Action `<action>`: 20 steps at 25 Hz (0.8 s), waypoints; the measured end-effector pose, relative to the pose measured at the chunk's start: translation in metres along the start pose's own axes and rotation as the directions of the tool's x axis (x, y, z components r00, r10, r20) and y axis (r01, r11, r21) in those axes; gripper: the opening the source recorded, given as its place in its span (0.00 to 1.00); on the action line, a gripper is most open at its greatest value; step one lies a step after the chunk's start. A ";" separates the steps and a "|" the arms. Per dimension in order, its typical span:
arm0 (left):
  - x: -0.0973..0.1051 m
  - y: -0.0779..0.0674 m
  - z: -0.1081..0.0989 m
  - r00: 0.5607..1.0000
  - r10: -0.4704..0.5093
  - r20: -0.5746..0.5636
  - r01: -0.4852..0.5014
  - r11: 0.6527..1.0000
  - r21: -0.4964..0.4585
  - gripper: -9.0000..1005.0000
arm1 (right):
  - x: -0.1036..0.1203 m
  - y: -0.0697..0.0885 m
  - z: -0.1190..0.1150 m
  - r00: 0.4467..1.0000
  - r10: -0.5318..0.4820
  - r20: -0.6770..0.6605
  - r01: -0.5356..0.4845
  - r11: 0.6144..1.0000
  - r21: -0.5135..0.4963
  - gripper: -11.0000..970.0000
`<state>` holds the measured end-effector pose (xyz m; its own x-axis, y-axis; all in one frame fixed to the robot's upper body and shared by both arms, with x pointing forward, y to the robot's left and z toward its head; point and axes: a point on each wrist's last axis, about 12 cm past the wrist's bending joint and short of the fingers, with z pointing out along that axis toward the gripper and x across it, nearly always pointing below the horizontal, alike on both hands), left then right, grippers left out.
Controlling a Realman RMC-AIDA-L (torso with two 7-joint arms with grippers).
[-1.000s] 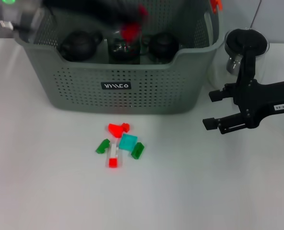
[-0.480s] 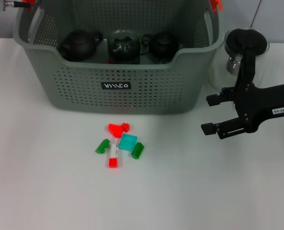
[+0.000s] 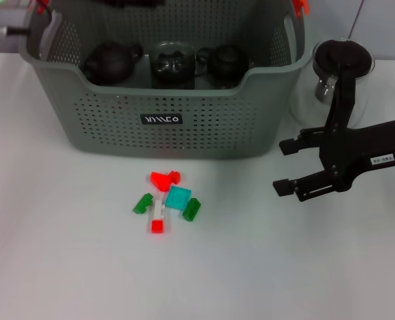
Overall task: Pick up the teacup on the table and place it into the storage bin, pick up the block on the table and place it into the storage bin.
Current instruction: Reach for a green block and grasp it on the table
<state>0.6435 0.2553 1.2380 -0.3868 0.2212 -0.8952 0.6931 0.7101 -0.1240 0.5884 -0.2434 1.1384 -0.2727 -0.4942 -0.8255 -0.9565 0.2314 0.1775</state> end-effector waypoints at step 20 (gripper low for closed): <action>0.148 -0.071 -0.089 0.957 0.158 0.244 -0.256 0.858 0.446 0.96 | -0.039 0.007 0.053 0.969 -0.023 -0.245 -0.003 0.994 -0.105 0.94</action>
<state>0.4829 0.2970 1.1521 -0.1119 0.1606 -0.9807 0.9647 0.2545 -0.0684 0.5980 -0.1781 1.1439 -0.2674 -0.6894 -0.6732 -0.9613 0.1432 0.2352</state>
